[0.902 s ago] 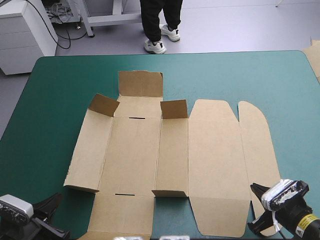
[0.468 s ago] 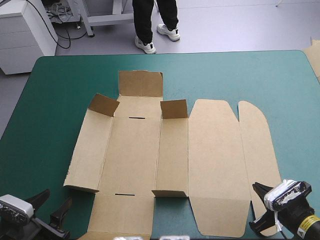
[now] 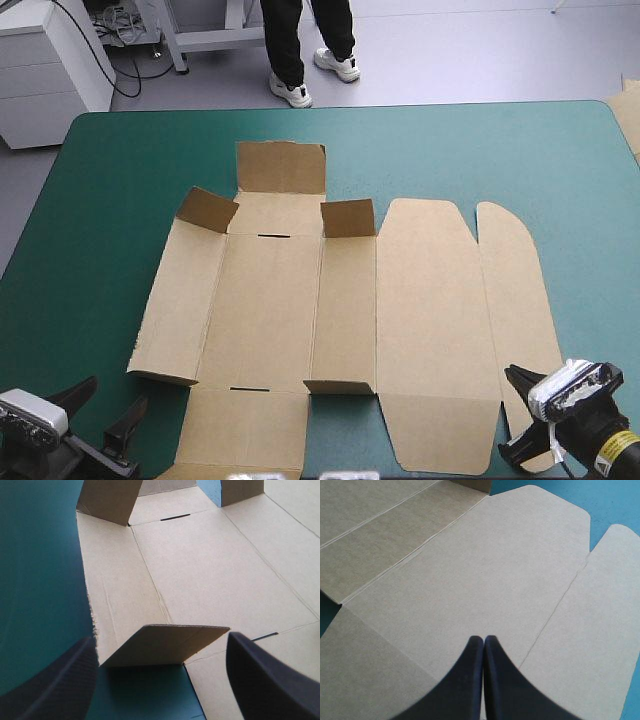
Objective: Fold the box
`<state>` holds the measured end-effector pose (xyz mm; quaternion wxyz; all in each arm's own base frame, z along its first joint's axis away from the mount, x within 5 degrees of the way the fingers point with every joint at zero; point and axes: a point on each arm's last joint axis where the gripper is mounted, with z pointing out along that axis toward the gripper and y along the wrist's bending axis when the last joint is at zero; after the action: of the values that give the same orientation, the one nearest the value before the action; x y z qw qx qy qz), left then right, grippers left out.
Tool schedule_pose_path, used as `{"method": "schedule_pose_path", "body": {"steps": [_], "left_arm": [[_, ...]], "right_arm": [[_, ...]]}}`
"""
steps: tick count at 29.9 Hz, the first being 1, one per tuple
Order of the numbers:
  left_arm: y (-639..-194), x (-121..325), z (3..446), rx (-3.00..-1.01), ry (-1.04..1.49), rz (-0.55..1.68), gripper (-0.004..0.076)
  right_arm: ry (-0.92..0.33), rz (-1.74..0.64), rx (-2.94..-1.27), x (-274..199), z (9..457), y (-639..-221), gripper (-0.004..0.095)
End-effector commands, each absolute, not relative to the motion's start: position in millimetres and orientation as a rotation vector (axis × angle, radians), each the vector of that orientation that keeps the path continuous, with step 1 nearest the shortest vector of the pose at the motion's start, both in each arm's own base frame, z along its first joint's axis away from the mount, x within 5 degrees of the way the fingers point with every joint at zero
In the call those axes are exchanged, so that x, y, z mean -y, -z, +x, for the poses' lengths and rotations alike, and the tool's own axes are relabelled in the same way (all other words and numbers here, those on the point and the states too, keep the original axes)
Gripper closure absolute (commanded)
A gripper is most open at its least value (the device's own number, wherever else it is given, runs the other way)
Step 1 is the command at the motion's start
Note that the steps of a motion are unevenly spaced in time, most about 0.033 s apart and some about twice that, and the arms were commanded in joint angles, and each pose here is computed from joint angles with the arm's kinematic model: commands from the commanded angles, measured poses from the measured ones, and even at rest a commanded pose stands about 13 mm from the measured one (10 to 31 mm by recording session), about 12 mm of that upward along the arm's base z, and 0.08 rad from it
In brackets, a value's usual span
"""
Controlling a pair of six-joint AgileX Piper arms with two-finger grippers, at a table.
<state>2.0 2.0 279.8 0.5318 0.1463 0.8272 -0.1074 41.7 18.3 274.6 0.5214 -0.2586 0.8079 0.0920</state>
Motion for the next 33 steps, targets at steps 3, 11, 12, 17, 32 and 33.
{"method": "schedule_pose_path", "body": {"steps": [3, 11, 12, 17, 32, 33], "left_arm": [[-291.5, 3.0, 12.6, -1.949, 0.264, 0.359, 0.0213], [-310.4, 19.5, 44.5, -2.079, 0.278, 0.38, 0.0213], [-315.8, 20.6, 49.8, -2.08, 0.259, 0.384, 0.0214], [-351.8, 26.3, 74.7, -2.087, 0.176, 0.399, 0.0214], [-366.2, 59.8, 155.4, -2.558, 0.053, 0.46, 0.0213], [-366.3, 61.2, 159.8, -2.564, 0.043, 0.463, 0.0213]], "right_arm": [[-0.22, -0.592, -1.858, -18.7, 43.8, -288.3, 0.0926], [-0.22, -0.592, -1.858, -18.7, 43.8, -288.3, 0.0926], [-0.22, -0.592, -1.858, -18.7, 43.8, -288.3, 0.0926], [-0.22, -0.592, -1.858, -18.7, 43.8, -288.3, 0.0926], [-0.22, -0.592, -1.858, -18.7, 43.8, -288.3, 0.0926], [-0.22, -0.592, -1.858, -18.7, 43.8, -288.3, 0.0926]]}}
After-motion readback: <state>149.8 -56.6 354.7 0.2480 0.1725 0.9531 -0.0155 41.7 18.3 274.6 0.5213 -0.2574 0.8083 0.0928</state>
